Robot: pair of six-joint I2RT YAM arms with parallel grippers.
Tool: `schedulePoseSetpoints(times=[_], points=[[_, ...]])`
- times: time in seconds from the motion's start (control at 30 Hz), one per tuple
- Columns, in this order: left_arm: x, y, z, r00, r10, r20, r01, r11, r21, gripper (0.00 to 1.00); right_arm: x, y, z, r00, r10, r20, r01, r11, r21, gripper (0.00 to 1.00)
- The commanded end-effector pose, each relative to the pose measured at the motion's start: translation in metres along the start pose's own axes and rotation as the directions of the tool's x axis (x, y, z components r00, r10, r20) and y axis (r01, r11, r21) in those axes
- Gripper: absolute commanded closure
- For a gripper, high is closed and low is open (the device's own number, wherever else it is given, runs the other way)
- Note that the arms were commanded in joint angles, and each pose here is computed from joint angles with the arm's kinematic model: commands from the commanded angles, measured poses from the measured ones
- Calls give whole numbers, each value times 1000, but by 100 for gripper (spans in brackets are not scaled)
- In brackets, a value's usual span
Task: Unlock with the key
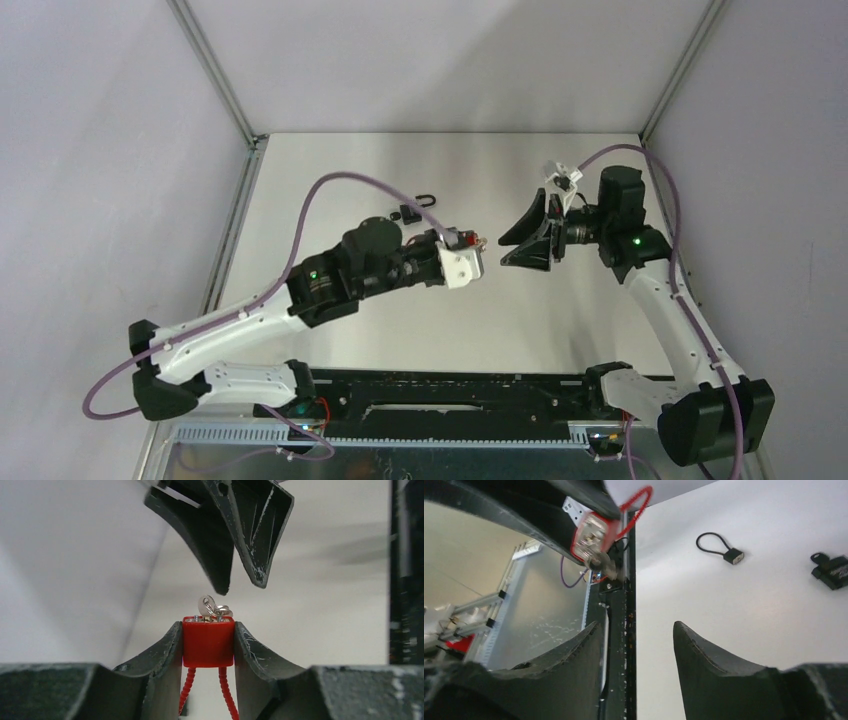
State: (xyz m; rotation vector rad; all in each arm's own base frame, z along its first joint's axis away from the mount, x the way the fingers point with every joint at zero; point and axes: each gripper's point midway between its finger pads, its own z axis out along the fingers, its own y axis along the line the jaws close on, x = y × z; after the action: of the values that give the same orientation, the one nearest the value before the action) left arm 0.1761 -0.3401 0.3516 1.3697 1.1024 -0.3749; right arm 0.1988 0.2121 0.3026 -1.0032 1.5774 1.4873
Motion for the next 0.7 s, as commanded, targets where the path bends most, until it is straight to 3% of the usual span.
schedulePoseSetpoints(times=[0.0, 0.2, 0.37, 0.67], points=[[-28, -8, 4, 955, -291, 55, 280, 949, 145, 100, 3, 30, -7, 950, -309, -37, 306, 950, -64, 44], [-28, -16, 14, 889, -458, -19, 444, 849, 286, 100, -10, 32, -11, 877, -476, -66, 475, 879, -22, 50], [-30, -25, 17, 846, -524, -99, 515, 754, 407, 100, -15, 40, -12, 832, -547, -95, 549, 836, -3, 52], [-31, -32, 14, 836, -541, -97, 523, 728, 443, 100, -20, 44, -8, 809, -578, -107, 582, 814, 5, 60]])
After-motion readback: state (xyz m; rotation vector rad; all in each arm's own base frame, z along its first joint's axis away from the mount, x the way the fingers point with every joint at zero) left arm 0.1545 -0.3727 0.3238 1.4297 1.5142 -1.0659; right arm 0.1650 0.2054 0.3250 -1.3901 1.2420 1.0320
